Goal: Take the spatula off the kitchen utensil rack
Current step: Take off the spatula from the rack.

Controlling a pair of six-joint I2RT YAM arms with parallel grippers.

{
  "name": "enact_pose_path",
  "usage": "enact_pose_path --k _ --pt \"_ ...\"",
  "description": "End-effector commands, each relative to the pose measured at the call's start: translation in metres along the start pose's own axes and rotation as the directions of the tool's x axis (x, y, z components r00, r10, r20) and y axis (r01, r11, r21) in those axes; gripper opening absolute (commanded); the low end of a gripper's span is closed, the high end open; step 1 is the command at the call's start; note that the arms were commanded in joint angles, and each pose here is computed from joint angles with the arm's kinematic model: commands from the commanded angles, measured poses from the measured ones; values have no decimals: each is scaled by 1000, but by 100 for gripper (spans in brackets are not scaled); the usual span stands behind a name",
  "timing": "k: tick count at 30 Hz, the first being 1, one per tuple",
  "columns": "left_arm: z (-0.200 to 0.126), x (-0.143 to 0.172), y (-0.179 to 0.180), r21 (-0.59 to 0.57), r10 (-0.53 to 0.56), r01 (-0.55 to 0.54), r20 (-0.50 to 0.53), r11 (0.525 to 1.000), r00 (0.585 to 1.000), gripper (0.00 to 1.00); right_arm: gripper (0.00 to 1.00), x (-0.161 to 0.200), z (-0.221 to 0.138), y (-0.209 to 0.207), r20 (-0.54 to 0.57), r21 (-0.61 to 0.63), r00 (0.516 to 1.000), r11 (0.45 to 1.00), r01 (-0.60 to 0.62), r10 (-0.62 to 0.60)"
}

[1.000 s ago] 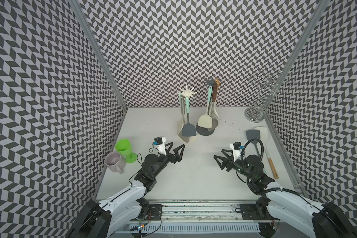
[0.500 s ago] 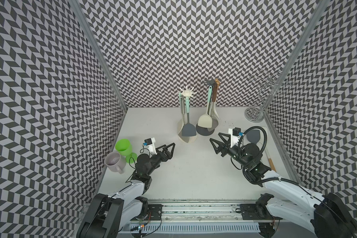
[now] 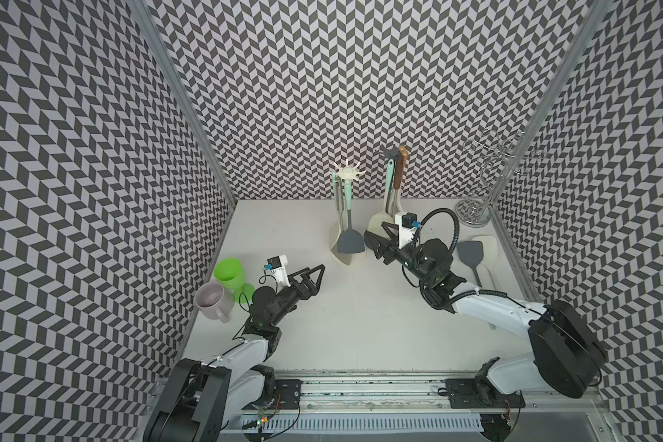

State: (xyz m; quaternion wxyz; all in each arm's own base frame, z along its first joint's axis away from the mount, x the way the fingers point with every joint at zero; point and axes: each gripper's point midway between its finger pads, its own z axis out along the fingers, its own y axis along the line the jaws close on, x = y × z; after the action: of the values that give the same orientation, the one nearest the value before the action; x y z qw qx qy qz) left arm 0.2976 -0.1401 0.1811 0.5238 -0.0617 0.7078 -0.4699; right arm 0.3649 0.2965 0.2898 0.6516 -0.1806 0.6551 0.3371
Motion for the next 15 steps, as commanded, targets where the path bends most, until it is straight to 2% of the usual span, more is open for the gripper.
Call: enact_pose_path --k 1,5,9,15 --pt "-3 -2 -6 29 7 -7 9 1000 1000 99 64 -26 17 7 112 -17 990 996 86 -83" --pt "-3 -3 -7 34 7 -7 11 999 1000 99 61 -21 35 5 152 -1 978 990 144 -142" --pt "-3 -2 -7 34 5 -5 10 999 1000 99 56 -13 54 6 163 -24 977 990 141 -136" --pt "-3 -2 -7 34 5 -5 11 999 1000 98 57 -2 75 23 157 -77 976 984 163 -150"
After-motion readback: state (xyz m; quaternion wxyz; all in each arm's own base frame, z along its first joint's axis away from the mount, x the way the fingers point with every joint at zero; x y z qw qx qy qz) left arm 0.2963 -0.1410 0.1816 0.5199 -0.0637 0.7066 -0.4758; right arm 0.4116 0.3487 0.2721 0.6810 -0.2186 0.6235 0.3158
